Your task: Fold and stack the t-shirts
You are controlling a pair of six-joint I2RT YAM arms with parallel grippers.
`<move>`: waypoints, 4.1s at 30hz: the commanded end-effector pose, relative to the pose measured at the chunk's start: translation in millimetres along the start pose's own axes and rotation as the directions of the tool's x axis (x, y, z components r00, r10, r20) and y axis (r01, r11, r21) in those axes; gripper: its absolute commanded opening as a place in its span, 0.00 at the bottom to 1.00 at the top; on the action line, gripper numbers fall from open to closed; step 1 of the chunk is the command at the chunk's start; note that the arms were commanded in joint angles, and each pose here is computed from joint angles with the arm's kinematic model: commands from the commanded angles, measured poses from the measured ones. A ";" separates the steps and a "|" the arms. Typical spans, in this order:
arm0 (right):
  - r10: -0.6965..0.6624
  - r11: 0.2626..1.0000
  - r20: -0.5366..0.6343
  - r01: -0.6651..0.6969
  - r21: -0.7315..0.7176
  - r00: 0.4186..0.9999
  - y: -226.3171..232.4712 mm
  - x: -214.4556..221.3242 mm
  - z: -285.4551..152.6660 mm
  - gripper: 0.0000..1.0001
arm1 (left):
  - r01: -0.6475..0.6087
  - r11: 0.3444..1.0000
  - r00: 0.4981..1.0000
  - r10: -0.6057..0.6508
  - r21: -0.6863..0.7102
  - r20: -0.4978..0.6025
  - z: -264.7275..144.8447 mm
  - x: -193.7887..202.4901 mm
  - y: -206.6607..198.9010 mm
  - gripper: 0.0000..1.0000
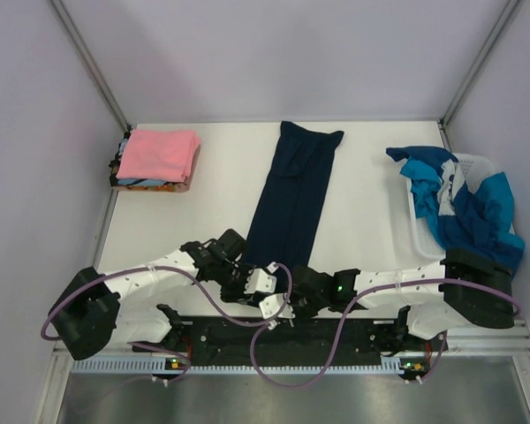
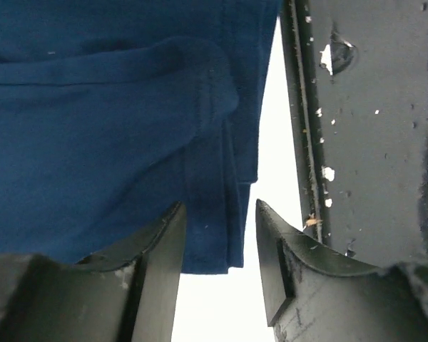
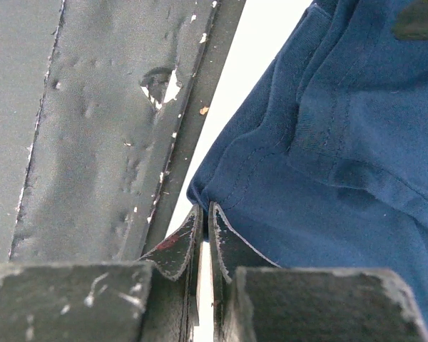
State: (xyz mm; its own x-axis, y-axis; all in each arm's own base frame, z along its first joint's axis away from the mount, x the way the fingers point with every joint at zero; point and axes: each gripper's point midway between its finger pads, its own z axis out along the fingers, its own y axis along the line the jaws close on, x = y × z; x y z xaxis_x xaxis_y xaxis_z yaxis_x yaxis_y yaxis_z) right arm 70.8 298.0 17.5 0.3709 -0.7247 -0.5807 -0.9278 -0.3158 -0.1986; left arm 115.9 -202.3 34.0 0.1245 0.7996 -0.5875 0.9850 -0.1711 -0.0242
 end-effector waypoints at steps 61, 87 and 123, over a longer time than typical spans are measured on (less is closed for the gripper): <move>-0.105 0.987 -0.043 0.099 -0.130 0.994 38.7 1.7 -25.5 0.00 | -0.020 0.985 0.985 0.049 0.172 -0.165 0.4 35.1 -34.7 0.12; 0.313 0.744 0.231 -0.389 0.543 0.921 -223.6 44.8 -137.0 0.00 | 0.373 0.876 0.926 -0.374 -0.305 0.058 -82.7 -55.2 209.3 0.01; 0.567 0.437 0.219 -0.515 0.737 0.794 -350.8 173.1 -177.7 0.31 | 0.503 0.561 0.839 -0.501 -0.657 0.214 -130.2 -35.9 391.1 0.44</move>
State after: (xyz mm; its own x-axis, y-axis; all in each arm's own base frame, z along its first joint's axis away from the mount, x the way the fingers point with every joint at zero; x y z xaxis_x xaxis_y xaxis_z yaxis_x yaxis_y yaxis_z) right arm 433.4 188.5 74.3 -0.2236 -0.7015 -0.6767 -0.7427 0.5722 -0.3478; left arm 471.7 -232.5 98.8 -0.4336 0.7044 -0.5620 0.7840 0.6024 0.1502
